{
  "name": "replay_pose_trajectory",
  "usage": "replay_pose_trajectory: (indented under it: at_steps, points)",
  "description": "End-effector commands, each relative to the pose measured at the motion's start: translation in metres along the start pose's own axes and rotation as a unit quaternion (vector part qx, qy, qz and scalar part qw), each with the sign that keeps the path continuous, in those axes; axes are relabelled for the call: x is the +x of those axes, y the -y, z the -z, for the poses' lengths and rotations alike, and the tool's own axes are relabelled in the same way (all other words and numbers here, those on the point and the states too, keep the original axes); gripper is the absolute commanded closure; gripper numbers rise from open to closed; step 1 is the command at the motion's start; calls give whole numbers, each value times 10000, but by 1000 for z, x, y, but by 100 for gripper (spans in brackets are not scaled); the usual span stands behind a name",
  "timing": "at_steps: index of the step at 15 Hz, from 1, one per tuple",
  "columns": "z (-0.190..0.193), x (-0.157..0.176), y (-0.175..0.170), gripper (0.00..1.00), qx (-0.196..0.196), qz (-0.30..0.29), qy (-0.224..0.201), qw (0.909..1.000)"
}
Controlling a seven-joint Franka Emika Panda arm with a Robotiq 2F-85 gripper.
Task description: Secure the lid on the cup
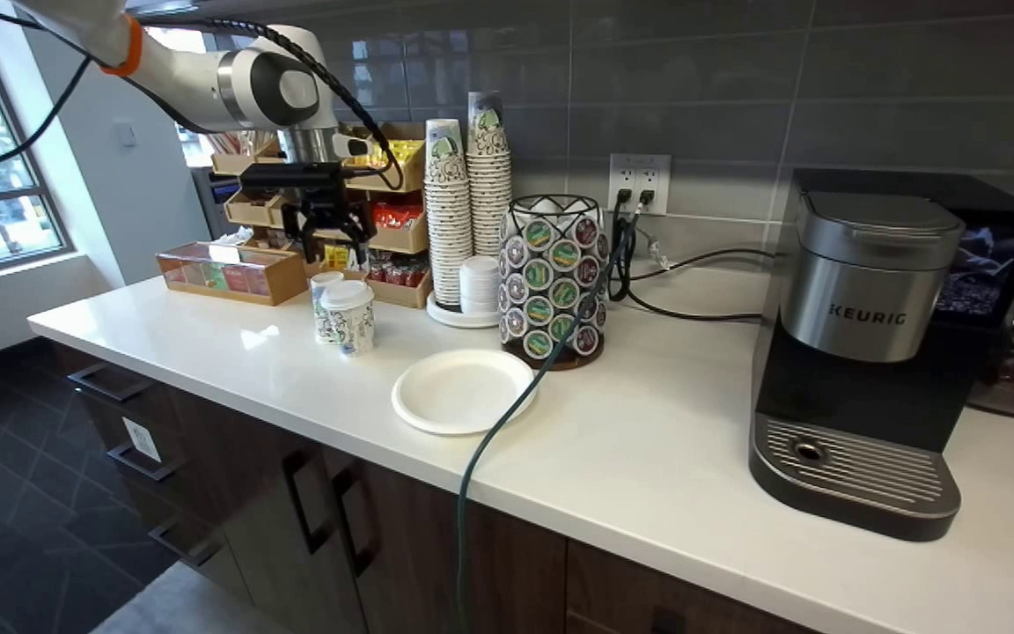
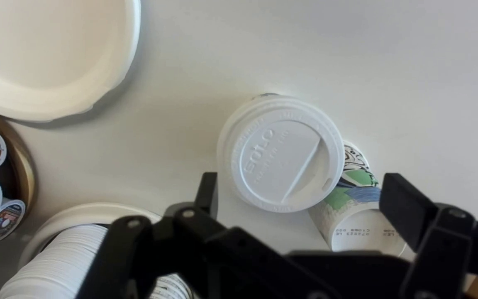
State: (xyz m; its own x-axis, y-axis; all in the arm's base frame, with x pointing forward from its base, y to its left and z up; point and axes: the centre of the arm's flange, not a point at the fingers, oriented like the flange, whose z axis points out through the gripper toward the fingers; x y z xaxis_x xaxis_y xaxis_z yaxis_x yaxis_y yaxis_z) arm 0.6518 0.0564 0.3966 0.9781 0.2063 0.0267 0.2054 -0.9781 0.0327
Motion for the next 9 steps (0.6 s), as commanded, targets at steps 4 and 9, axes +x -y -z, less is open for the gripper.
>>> replay_pose_trajectory:
  at_steps: [4,9]
  points:
    - [-21,17,-12,21,294,242,-10,9993]
    - [-32,19,-9,17,388,326,50,9987]
